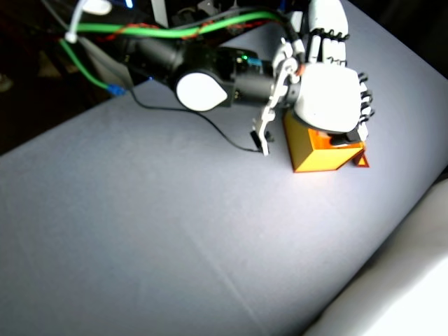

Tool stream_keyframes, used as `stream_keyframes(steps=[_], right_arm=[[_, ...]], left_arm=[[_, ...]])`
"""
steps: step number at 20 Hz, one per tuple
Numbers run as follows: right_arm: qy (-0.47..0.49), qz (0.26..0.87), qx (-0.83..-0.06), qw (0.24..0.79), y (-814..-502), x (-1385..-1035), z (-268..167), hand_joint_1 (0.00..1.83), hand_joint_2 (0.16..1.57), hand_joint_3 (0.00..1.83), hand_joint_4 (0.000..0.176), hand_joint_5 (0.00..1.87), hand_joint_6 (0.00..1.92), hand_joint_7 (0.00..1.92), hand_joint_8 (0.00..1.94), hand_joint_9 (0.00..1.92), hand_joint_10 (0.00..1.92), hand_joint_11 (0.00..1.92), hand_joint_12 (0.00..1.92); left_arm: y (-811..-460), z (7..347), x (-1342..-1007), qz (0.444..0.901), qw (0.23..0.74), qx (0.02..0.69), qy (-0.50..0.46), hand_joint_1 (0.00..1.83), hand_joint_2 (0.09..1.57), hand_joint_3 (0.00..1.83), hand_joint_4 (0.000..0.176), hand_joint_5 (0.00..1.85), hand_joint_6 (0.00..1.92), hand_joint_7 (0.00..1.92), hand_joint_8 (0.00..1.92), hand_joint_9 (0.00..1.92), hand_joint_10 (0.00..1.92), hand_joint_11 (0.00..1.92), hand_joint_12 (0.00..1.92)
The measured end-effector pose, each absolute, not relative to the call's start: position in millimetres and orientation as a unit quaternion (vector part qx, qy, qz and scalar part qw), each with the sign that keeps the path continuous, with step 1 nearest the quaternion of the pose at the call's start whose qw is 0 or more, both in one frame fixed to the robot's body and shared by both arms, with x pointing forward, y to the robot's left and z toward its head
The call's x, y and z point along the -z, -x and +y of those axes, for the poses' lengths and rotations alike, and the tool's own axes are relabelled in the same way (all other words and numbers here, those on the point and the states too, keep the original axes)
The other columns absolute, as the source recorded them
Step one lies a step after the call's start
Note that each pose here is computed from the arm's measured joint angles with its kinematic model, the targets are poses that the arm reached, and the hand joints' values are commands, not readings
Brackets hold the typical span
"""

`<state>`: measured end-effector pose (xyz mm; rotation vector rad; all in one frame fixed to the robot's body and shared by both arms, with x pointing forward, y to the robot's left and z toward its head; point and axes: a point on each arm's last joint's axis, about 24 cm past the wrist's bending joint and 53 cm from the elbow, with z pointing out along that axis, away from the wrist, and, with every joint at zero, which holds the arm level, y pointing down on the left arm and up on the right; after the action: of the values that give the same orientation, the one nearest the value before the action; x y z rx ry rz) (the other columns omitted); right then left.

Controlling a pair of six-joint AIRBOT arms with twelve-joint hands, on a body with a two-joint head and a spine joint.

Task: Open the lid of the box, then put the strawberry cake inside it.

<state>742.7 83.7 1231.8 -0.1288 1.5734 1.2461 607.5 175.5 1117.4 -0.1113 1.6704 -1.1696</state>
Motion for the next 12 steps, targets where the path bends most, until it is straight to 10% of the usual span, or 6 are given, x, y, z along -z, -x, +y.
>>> stream_keyframes(steps=[3, 4, 5, 7, 9, 12], right_arm=[[0.051, 0.663, -0.521, 0.535, -745.0, -1230.3, 82.8, 1.34, 1.22, 0.00, 0.000, 0.66, 1.34, 0.76, 1.30, 0.81, 1.42, 0.57, 1.49], [0.050, 0.663, -0.521, 0.534, -745.1, -1230.1, 83.2, 1.16, 1.27, 0.00, 0.000, 0.65, 1.48, 0.71, 1.39, 0.63, 1.06, 0.42, 1.48], [0.051, 0.665, -0.521, 0.533, -744.9, -1229.2, 84.3, 1.09, 1.27, 0.00, 0.000, 0.49, 0.81, 0.55, 0.73, 0.49, 0.75, 0.20, 1.43], [0.052, 0.667, -0.518, 0.532, -744.6, -1227.2, 85.3, 1.11, 1.20, 0.00, 0.000, 0.48, 0.18, 0.59, 0.12, 0.53, 0.29, 0.13, 1.30], [0.057, 0.671, -0.514, 0.531, -744.2, -1224.9, 86.2, 1.01, 1.19, 0.00, 0.000, 0.42, 0.03, 0.52, 0.01, 0.52, 0.17, 0.09, 1.48], [0.057, 0.674, -0.512, 0.530, -744.3, -1222.8, 86.3, 0.95, 1.19, 0.00, 0.000, 0.40, 0.00, 0.40, 0.00, 0.42, 0.09, 0.00, 1.46]], left_arm=[[-608.1, 176.3, -1117.2, 0.698, 0.522, 0.488, 0.050, 0.74, 1.39, 0.00, 0.079, 0.17, 0.04, 0.00, 0.00, 0.00, 0.00, 0.00, 0.00], [-608.1, 176.2, -1117.1, 0.697, 0.522, 0.488, 0.050, 0.74, 1.39, 0.00, 0.062, 0.17, 0.04, 0.00, 0.00, 0.00, 0.00, 0.00, 0.00], [-608.5, 176.1, -1116.6, 0.697, 0.522, 0.489, 0.049, 0.71, 1.39, 0.00, 0.045, 0.18, 0.04, 0.00, 0.00, 0.00, 0.00, 0.00, 0.00], [-609.3, 176.6, -1116.0, 0.697, 0.522, 0.488, 0.052, 0.74, 1.39, 0.00, 0.046, 0.19, 0.05, 0.00, 0.00, 0.00, 0.00, 0.00, 0.00], [-609.6, 176.8, -1116.2, 0.697, 0.523, 0.489, 0.053, 0.86, 1.37, 0.00, 0.076, 0.24, 0.08, 0.00, 0.00, 0.00, 0.00, 0.00, 0.00], [-609.7, 177.0, -1116.3, 0.696, 0.523, 0.489, 0.054, 0.86, 1.42, 0.01, 0.037, 0.01, 0.80, 0.06, 0.00, 0.00, 0.00, 0.00, 0.00]])
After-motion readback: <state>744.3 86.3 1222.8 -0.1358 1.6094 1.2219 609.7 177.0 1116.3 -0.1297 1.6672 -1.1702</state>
